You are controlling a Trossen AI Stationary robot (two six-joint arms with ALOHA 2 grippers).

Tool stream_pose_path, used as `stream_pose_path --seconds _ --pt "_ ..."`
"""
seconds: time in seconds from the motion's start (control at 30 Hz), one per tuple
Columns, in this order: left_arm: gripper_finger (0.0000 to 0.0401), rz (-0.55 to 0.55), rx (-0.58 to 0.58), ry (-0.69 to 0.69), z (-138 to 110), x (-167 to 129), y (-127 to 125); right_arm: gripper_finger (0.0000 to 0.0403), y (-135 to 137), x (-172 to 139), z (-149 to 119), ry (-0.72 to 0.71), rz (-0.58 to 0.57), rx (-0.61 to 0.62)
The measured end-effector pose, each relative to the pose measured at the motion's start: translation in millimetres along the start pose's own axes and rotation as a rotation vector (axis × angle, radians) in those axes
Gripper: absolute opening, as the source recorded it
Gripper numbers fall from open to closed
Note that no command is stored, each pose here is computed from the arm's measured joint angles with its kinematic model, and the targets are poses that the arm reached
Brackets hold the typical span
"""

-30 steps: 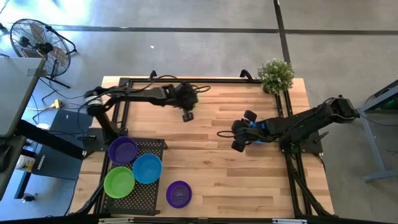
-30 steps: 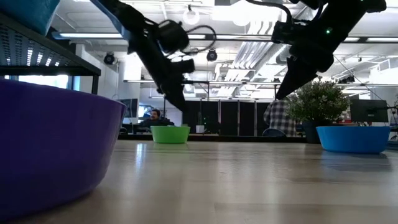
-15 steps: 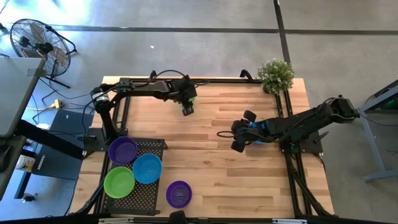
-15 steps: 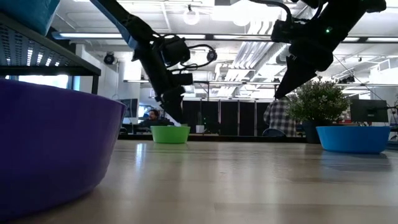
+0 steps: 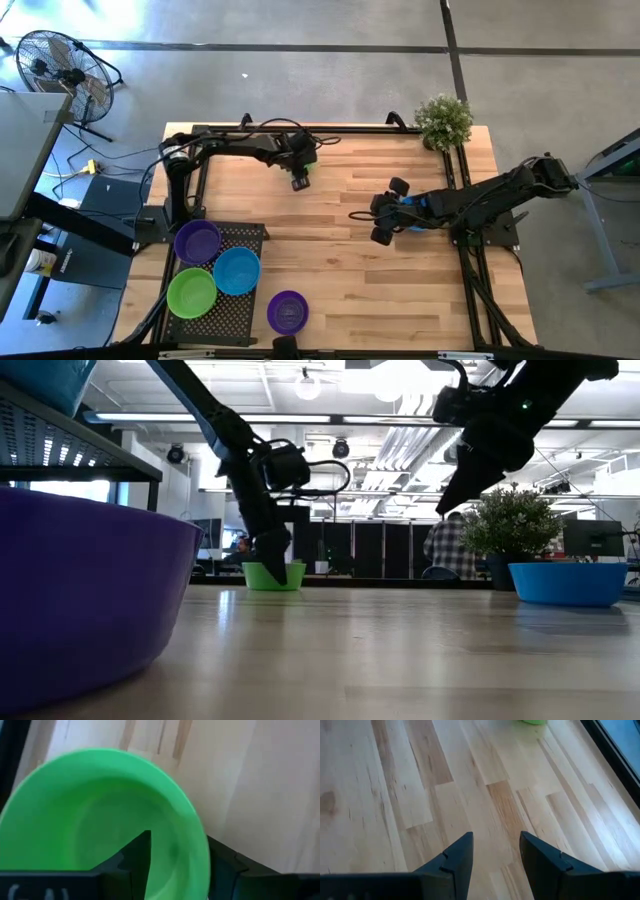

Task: Pick & Place Mini bowls
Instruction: Stack the green bowl on the other green bowls on the shelf

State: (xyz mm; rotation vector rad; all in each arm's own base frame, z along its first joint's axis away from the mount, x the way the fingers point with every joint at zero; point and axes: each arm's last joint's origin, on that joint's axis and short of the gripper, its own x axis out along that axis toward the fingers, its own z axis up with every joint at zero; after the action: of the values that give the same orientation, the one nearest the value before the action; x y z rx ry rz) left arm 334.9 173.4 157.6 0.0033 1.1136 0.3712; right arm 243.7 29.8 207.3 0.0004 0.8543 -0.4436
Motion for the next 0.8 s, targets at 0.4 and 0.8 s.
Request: stream_pose_path --seconds 0.4,0.8 --pt "0.0009 -0.062 0.02 0.007 -1.5 1.0 -2.2 0.0149 1.4 -0.2 4.6 -0.045 0.01 -0.019" --pt "0.0004 -0.103 0.05 0.036 13.0 -29.4 -8.2 0.0149 1.4 -0.1 4.7 -0.046 0.007 -0.02"
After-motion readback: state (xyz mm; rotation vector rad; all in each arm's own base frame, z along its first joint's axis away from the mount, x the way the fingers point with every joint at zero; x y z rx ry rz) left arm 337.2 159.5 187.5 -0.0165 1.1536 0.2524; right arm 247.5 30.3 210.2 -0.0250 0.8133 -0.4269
